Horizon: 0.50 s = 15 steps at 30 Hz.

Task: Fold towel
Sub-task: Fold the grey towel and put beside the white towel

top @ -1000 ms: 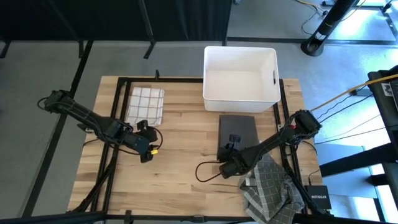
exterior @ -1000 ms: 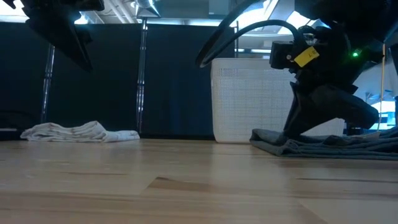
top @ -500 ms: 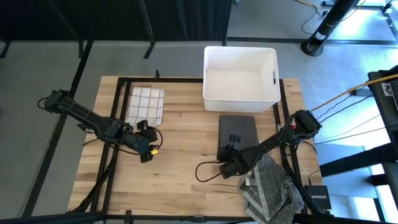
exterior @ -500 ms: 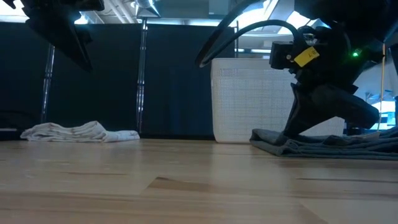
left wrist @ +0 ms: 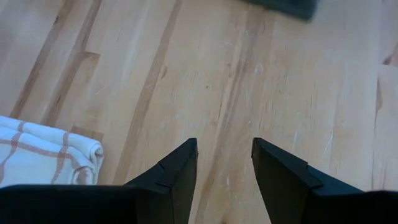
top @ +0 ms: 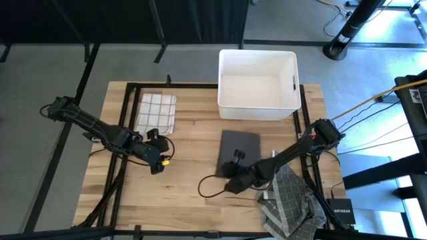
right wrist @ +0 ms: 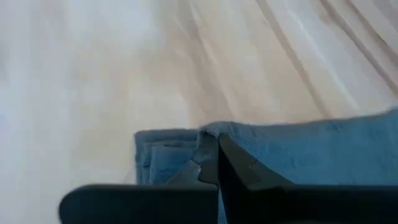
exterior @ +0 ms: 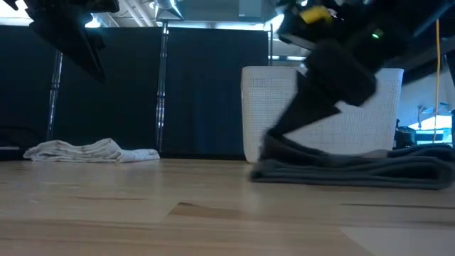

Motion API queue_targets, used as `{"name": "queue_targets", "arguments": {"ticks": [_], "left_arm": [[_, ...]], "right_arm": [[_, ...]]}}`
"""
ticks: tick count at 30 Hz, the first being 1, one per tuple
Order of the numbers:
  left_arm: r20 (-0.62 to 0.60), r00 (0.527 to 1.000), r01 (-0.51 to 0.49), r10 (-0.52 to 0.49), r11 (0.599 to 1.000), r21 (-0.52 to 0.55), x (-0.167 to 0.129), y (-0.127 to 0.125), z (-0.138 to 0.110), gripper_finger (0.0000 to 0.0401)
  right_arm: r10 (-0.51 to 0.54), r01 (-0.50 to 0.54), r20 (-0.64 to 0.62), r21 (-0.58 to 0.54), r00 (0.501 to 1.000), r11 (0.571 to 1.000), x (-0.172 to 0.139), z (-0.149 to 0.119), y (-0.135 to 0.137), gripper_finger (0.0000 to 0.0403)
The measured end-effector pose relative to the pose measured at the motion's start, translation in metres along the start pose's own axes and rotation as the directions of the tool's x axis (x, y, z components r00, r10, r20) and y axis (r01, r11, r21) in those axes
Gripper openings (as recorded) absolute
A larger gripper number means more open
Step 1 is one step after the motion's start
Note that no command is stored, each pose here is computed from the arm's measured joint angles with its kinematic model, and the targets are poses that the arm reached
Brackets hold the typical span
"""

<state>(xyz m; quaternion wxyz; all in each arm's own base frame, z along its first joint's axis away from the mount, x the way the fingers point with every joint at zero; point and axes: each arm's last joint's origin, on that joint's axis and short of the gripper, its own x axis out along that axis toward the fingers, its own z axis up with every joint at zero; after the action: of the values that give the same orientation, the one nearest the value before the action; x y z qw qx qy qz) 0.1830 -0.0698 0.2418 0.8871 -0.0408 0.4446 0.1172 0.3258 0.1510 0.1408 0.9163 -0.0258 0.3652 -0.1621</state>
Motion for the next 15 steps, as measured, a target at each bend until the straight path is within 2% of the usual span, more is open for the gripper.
{"name": "queue_targets", "arguments": {"ticks": [5,11,15], "left_arm": [[0.0,1.0,0.0,0.0,1.0,0.0,0.0,0.0,0.0,0.0147],[0.0,1.0,0.0,0.0,1.0,0.0,0.0,0.0,0.0,0.0147],[0.002,1.0,-0.002,0.002,1.0,0.0,0.0,0.0,0.0,0.0147]], "right_arm": [[0.086,-0.094,0.149,0.051,0.985,0.994,0.024,0.004,0.02,0.0002],[0.129,-0.154,0.205,0.111,0.97,0.982,0.041,0.023,0.038,0.0002],[0.191,-0.224,0.188,0.175,0.963,0.959,0.051,0.033,0.044,0.001]]}}
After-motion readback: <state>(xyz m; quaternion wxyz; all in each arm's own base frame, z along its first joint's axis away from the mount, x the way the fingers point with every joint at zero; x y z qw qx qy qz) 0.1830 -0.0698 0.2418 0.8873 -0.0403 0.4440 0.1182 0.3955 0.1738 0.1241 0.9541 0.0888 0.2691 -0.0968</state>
